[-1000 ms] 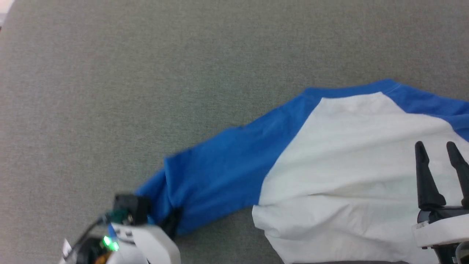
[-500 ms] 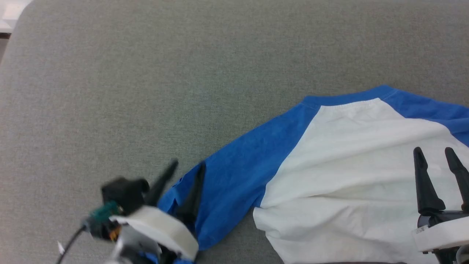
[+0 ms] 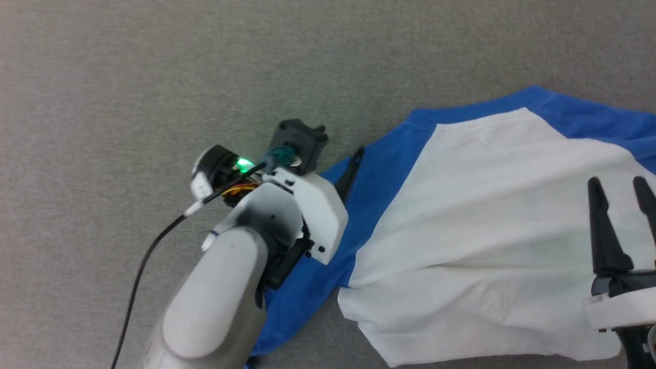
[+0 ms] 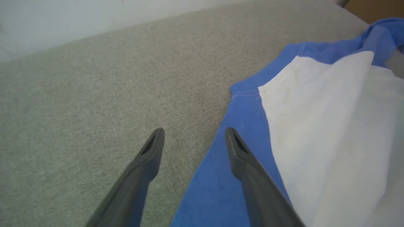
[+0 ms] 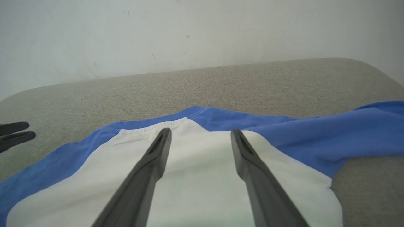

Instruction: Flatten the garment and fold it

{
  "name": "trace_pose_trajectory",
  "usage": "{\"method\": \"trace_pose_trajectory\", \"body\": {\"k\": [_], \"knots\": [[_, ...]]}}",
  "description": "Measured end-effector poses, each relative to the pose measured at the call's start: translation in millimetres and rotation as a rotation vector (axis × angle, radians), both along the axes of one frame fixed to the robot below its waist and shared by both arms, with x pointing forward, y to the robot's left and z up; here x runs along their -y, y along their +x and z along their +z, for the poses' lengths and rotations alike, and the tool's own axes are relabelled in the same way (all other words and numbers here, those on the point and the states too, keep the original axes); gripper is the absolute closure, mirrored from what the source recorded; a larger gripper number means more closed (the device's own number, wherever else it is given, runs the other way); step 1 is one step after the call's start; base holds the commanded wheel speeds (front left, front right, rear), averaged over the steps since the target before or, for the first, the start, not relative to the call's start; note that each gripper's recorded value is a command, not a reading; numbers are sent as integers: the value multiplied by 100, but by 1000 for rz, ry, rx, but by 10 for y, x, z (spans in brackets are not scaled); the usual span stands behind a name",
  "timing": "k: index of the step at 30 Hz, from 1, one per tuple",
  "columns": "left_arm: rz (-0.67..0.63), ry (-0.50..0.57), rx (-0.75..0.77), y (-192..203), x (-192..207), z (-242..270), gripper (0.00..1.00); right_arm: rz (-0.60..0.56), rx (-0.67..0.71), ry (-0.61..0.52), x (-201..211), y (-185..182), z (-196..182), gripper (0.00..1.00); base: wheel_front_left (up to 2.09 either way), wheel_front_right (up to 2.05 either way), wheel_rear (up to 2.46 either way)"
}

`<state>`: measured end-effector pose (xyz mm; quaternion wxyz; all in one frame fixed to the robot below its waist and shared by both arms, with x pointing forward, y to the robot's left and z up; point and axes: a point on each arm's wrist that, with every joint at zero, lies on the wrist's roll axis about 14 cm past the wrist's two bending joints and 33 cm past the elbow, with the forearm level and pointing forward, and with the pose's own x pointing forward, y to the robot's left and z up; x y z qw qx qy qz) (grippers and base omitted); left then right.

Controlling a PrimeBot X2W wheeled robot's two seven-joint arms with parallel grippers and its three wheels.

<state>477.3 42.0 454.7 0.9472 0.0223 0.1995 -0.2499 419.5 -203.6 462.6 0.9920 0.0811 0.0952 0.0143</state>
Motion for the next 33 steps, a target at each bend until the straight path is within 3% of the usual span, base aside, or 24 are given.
{"method": "trace_pose_trajectory", "body": {"k": [6,14,16,25,33], "knots": [[-79,22,-246,-68,237,-581,0,-50,-11,-21,193,19,-62,0,0,0,0],[-129,48,-365,-32,359,-771,0,-77,-59,-24,284,-26,-229,0,0,0,0],[-144,63,-401,-49,376,-795,100,-77,-59,-25,296,-20,-229,0,0,0,0],[-176,42,-377,-131,428,-696,100,-71,-33,-22,289,7,-153,0,0,0,0],[-45,-96,-222,-235,278,-454,100,-54,10,10,164,-50,16,0,0,0,0]]}}
